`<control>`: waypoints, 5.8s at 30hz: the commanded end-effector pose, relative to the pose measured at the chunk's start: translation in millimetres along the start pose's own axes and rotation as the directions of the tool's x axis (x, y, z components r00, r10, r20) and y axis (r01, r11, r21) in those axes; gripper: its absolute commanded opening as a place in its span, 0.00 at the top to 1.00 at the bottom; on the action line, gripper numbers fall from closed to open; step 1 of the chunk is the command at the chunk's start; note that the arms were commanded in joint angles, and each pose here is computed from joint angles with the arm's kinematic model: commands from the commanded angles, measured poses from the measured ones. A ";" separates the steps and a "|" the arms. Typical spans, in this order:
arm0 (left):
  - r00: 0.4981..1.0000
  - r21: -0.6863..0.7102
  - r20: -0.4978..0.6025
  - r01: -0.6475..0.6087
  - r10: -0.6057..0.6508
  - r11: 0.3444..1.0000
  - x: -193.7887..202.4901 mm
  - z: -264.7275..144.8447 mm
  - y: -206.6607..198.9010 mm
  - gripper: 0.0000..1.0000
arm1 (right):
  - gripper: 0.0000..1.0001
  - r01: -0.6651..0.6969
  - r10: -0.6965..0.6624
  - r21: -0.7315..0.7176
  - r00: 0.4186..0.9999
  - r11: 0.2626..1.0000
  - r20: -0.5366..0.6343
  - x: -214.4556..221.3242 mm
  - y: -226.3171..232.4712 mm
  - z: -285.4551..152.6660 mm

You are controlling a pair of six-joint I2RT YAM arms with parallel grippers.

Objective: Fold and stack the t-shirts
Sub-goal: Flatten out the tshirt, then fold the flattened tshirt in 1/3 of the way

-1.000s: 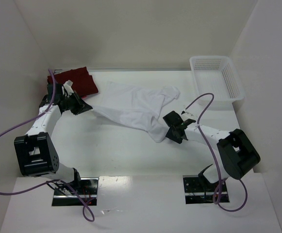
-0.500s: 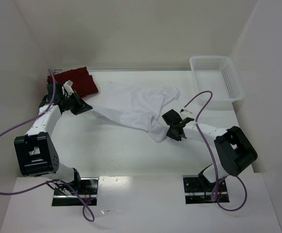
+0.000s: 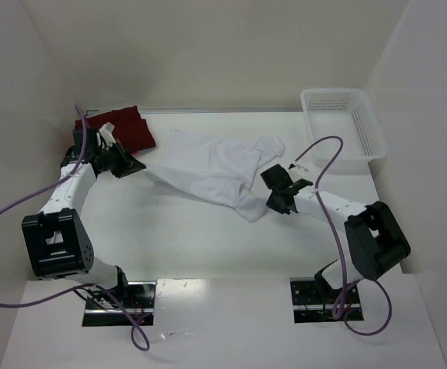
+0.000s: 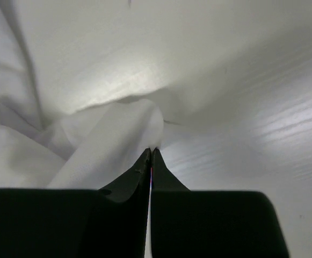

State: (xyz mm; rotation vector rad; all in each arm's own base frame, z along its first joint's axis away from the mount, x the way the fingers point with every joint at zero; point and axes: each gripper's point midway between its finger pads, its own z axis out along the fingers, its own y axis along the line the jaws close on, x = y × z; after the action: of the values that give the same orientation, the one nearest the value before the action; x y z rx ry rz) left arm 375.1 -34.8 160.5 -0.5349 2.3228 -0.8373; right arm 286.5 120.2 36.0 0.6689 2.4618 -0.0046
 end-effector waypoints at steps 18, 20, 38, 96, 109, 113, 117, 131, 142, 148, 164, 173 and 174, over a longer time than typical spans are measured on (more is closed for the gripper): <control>0.686 -0.008 0.611 -0.493 0.394 0.870 -113.6 -212.3 -190.1 1.00 | 1.00 0.072 0.260 -0.389 0.631 0.918 0.731 -337.6 8.9 -321.7; 0.624 -0.033 0.665 -0.524 0.410 0.851 -110.9 -242.7 -207.6 1.00 | 1.00 0.108 0.257 -0.396 0.602 0.912 0.756 -341.5 7.6 -341.9; 0.345 -0.035 0.887 -0.614 0.308 0.789 19.3 -414.7 -262.6 1.00 | 1.00 0.280 0.496 -0.564 0.281 0.777 0.822 -282.1 -91.1 -568.4; 0.889 -0.394 0.337 -0.165 0.309 0.904 -132.1 36.7 28.1 1.00 | 1.00 0.039 0.145 -0.325 0.841 0.945 0.521 -315.9 105.7 -37.3; 0.900 -0.423 0.302 -0.168 0.313 0.890 -154.9 59.6 55.5 1.00 | 1.00 0.049 0.105 -0.287 0.860 0.957 0.499 -321.6 123.5 11.1; 0.904 -0.430 0.286 -0.176 0.318 0.886 -156.7 62.6 57.3 1.00 | 1.00 0.047 0.116 -0.319 0.873 0.947 0.473 -317.8 130.1 12.2; 0.911 -0.435 0.269 -0.173 0.311 0.884 -150.6 64.2 61.9 1.00 | 1.00 0.029 0.133 -0.343 0.889 0.939 0.438 -300.6 124.1 9.8; 0.960 -0.498 0.163 -0.120 0.228 0.859 -98.5 54.0 100.6 1.00 | 1.00 -0.060 0.177 -0.397 0.948 0.916 0.264 -199.0 96.4 13.0; 0.968 -0.526 0.155 -0.086 0.195 0.846 -80.8 42.3 106.9 1.00 | 1.00 -0.075 0.154 -0.387 0.972 0.919 0.177 -146.9 90.6 18.1; 0.974 -0.525 0.136 -0.086 0.183 0.847 -72.1 44.4 111.1 1.00 | 1.00 -0.083 0.166 -0.405 0.971 0.911 0.173 -143.7 85.8 5.6; 0.979 -0.548 0.120 -0.072 0.163 0.833 -57.0 34.7 116.5 1.00 | 1.00 -0.061 0.137 -0.413 0.978 0.909 0.155 -131.5 74.2 -12.0; 0.983 -0.551 0.119 -0.053 0.141 0.833 -51.9 35.5 118.9 1.00 | 1.00 -0.071 0.113 -0.381 0.990 0.922 0.089 -100.7 58.9 2.9; 0.983 -0.551 0.119 -0.053 0.141 0.833 -51.9 35.5 118.9 1.00 | 1.00 -0.071 0.111 -0.378 0.990 0.923 0.086 -97.8 56.3 2.9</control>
State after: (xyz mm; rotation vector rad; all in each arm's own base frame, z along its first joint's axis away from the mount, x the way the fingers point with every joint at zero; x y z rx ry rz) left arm 416.9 57.8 64.8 -0.6545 2.4531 -0.0708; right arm 391.5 124.1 91.6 0.5945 2.2459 0.4366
